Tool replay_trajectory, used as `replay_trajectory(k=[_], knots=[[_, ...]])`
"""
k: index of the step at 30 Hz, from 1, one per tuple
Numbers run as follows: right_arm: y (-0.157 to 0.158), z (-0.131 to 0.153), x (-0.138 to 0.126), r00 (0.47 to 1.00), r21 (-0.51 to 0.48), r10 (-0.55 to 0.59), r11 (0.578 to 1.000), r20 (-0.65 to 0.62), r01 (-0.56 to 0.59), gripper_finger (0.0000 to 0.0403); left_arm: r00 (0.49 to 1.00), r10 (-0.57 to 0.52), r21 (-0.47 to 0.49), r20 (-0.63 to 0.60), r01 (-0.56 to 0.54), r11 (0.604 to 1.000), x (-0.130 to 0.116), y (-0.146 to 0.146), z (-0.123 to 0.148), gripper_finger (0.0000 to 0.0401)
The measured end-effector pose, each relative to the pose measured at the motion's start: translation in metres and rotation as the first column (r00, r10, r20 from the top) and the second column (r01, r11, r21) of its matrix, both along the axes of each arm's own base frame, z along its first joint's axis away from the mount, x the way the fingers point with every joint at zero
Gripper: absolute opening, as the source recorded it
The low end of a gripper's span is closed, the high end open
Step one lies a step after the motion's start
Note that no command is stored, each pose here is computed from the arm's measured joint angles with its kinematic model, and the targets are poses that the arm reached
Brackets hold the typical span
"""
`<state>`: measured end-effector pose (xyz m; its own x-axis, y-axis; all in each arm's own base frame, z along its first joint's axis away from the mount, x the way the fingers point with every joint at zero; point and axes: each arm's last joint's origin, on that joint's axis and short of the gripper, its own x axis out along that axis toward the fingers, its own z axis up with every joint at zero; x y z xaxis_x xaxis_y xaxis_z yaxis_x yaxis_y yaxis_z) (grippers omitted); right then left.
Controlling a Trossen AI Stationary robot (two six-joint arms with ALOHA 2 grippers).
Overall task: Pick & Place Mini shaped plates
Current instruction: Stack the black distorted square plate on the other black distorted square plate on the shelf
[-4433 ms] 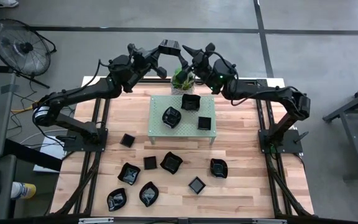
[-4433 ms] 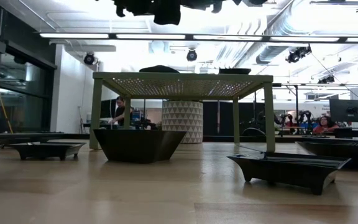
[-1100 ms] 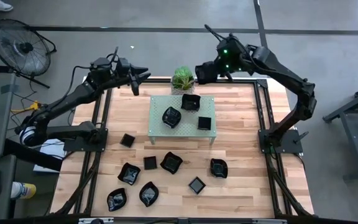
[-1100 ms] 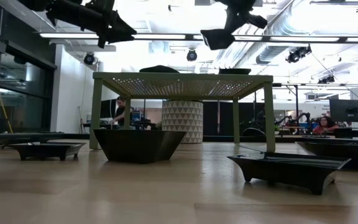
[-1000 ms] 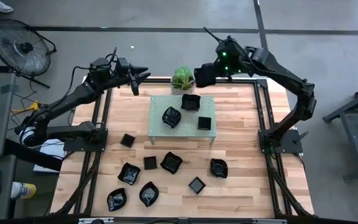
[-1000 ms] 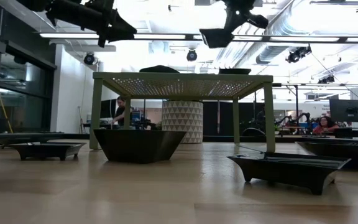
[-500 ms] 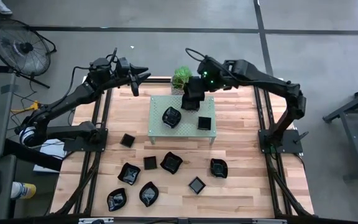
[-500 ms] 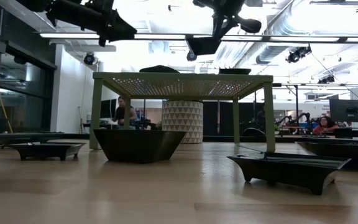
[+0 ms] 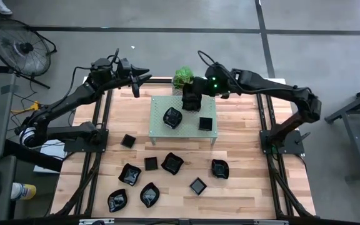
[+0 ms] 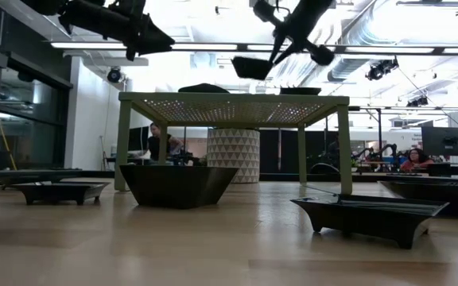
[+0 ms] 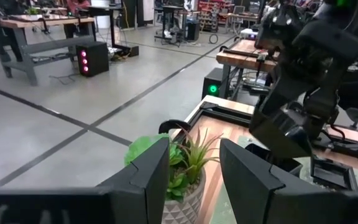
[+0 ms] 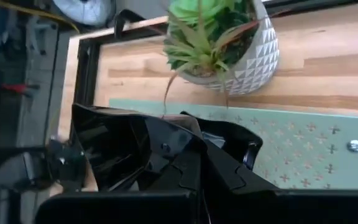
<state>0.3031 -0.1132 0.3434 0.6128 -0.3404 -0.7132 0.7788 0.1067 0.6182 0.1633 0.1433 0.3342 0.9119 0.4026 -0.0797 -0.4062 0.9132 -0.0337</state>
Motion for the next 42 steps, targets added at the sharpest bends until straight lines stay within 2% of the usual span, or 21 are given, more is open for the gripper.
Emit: replay_trajectory(k=[4, 6, 12, 23, 34, 42], knots=[[0.000, -0.021, -0.006, 0.999, 0.112, 0.025, 0.993, -0.019, -0.023, 0.0000, 1.000, 0.001, -0.009, -0.006, -0.001, 1.000, 0.000, 0.000, -0.001, 0.0140], [-0.001, -0.029, -0.006, 1.000, 0.134, 0.022, 0.991, -0.018, -0.019, 0.0000, 1.000, 0.001, -0.015, -0.012, -0.001, 1.000, 0.000, 0.000, -0.002, 0.0140], [-0.010, -0.024, -0.005, 0.999, 0.116, -0.001, 0.993, 0.036, -0.003, 0.0000, 1.000, 0.001, -0.022, -0.018, -0.001, 1.000, 0.000, 0.000, -0.003, 0.0140], [-0.031, -0.031, -0.011, 0.997, 0.184, 0.054, 0.981, 0.046, -0.062, 0.0000, 1.000, 0.013, -0.033, -0.004, -0.013, 0.999, 0.000, 0.000, -0.002, 0.0140], [-0.036, -0.046, -0.002, 0.995, 0.228, 0.093, 0.969, 0.025, -0.096, 0.0000, 1.000, 0.013, -0.037, -0.004, -0.013, 0.999, 0.000, 0.000, -0.002, 0.0140], [-0.036, -0.046, -0.001, 0.993, 0.250, 0.107, 0.961, 0.040, -0.114, 0.0002, 1.000, 0.015, -0.042, -0.004, -0.015, 0.999, 0.000, 0.000, -0.002, 0.0140]])
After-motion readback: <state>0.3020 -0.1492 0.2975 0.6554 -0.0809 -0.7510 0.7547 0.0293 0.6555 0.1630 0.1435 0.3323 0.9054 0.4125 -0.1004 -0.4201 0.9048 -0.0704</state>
